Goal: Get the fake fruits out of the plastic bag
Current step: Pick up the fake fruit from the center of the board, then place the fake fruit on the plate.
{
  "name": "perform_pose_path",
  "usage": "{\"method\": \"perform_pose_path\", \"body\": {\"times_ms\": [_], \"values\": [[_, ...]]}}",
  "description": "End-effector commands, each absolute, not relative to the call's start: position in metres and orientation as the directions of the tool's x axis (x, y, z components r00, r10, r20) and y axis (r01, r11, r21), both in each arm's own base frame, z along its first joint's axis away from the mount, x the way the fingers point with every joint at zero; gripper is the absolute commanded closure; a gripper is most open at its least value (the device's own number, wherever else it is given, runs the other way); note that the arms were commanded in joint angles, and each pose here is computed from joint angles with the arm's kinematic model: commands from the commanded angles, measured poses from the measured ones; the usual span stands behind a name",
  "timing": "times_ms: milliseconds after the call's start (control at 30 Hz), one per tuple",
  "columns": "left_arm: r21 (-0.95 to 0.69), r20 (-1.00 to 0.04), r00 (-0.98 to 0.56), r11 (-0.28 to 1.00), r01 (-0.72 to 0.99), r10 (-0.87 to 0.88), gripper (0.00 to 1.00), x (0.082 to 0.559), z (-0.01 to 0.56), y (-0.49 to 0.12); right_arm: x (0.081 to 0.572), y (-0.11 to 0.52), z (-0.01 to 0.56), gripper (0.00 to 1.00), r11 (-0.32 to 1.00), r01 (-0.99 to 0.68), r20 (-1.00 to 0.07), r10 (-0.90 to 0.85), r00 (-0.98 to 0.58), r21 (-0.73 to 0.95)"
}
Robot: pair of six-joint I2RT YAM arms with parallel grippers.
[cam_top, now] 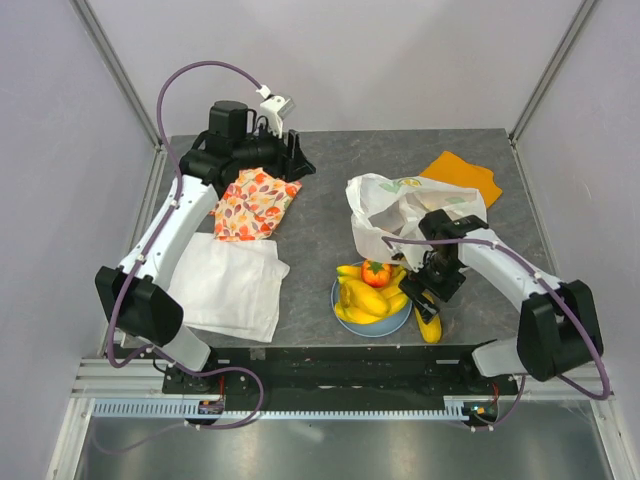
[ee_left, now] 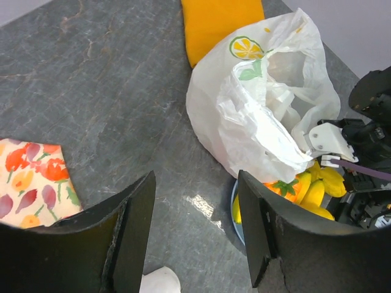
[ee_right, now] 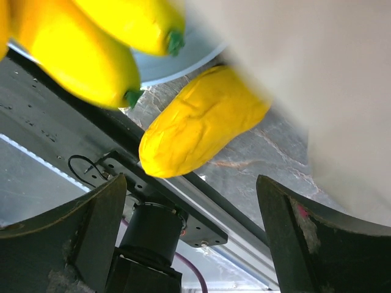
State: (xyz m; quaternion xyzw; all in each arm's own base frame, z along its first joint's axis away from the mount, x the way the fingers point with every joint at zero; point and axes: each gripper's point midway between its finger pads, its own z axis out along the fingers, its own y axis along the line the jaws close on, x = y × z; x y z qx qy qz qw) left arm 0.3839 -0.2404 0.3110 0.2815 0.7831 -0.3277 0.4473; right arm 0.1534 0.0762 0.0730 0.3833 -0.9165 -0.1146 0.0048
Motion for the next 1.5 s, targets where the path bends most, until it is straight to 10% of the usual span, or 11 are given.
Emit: {"method": "perform_pose_path", "body": {"times_ms": [0,400,833,1100,1300,1467], "values": [[-0.205,-0.91,-0.386,0.65,0.732,0.148,0.38,0.396,0.321,-0.226,0.15,0.075,0.05,0.09,0.706,-0.655,0.042,-0.688,-0.724,0.267],[-0.231,-0.907,-0.405,0.671,0.704,0.112,0.38,0.405,0.322,-0.206,0.144,0.074,0.054,0.62,0.703,-0.639,0.111,-0.695,-0.711,0.311],[-0.275,-0.916,-0.397,0.625,0.73,0.062,0.38,0.409,0.34,-0.218,0.133,0.036,0.112,0.66,0.628,-0.742,0.075,-0.773,-0.63,0.234],[-0.273,-0.921,-0.386,0.623,0.733,0.05,0.38,0.407,0.348,-0.218,0.143,0.083,0.159,0.6,0.253,-0.955,-0.355,-0.888,-0.293,0.155],[-0.269,-0.922,-0.384,0.625,0.732,0.053,0.38,0.4,0.348,-0.216,0.12,0.123,0.161,0.61,-0.078,-0.995,-0.453,-0.89,0.039,0.067],[-0.249,-0.928,-0.368,0.636,0.73,0.06,0.38,0.391,0.35,-0.211,0.145,0.155,0.151,0.64,-0.229,-0.96,-0.329,-0.905,0.271,-0.161]]}}
